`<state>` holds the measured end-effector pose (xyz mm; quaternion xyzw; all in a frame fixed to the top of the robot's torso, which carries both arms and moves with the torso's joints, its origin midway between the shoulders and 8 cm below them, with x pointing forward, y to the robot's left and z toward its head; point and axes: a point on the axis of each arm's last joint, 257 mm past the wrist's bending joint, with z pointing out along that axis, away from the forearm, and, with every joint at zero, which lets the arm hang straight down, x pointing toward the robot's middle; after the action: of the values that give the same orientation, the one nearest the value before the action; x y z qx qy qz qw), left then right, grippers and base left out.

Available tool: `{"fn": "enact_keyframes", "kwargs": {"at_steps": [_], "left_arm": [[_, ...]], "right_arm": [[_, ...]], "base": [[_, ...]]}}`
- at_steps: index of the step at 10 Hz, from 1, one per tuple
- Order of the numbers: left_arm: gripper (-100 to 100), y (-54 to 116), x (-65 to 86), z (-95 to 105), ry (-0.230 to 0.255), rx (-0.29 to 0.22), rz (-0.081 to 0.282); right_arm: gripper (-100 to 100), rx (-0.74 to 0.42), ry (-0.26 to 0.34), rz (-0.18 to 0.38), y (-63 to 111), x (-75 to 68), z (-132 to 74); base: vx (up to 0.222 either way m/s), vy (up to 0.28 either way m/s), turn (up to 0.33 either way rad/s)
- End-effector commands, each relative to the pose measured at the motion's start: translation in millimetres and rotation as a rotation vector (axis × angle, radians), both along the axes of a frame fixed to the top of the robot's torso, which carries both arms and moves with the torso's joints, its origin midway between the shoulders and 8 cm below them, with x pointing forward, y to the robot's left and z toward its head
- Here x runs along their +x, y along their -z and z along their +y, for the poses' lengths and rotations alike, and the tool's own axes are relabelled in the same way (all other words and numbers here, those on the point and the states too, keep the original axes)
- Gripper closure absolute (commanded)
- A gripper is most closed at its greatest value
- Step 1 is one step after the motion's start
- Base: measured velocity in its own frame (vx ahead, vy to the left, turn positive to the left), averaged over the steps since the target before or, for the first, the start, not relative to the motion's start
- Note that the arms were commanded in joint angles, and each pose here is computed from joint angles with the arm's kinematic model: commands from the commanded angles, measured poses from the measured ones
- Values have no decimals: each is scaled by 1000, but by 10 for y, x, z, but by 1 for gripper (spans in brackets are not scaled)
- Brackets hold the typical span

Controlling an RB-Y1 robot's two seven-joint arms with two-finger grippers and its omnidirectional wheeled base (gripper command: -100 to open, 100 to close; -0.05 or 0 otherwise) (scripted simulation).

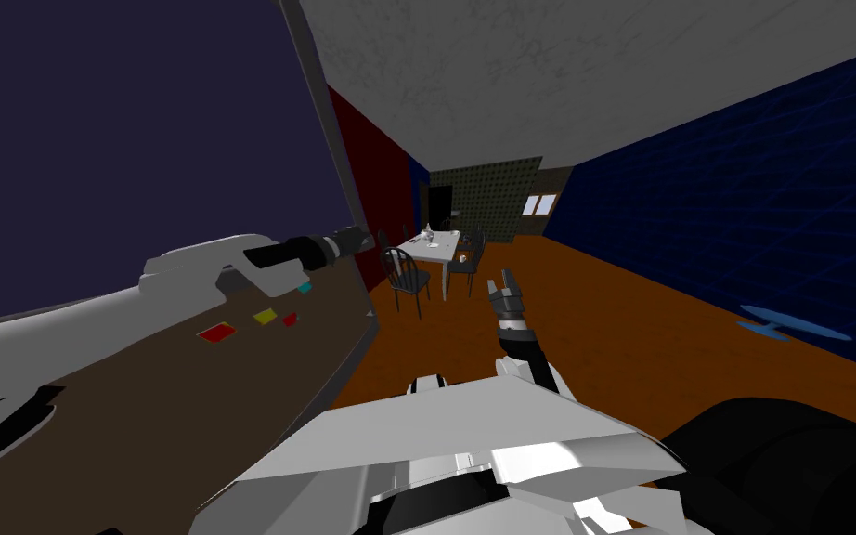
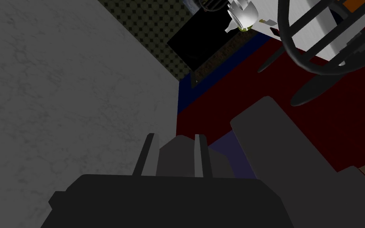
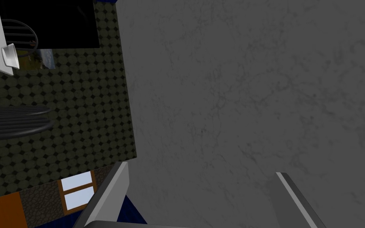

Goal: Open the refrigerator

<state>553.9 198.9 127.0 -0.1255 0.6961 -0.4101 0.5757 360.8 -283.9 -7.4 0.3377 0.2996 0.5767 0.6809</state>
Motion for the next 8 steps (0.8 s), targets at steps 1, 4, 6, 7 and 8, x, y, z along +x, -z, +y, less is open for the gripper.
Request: {"fn": "enact_keyframes", "kwargs": {"at_steps": [1,4,6,7,8], "left_arm": [[100,-75,-250,-357,86,-8,-10],[100,-131,-545,-710,176,-13,-19],[100,-151,-721,-894,226,-14,-22],[100,-142,-799,-971,247,-9,-24],[100,-158,-950,-1110,287,-11,-26]], "right_arm": [[0,0,0,0,0,0,-1],[0,0,0,0,0,0,0],[0,0,0,0,0,0,0],[0,0,0,0,0,0,0],[0,0,0,0,0,0,0]], "base": [[-172,-16,112],[-162,11,53],[-138,-12,30],[-107,10,26],[-127,9,68]]}}
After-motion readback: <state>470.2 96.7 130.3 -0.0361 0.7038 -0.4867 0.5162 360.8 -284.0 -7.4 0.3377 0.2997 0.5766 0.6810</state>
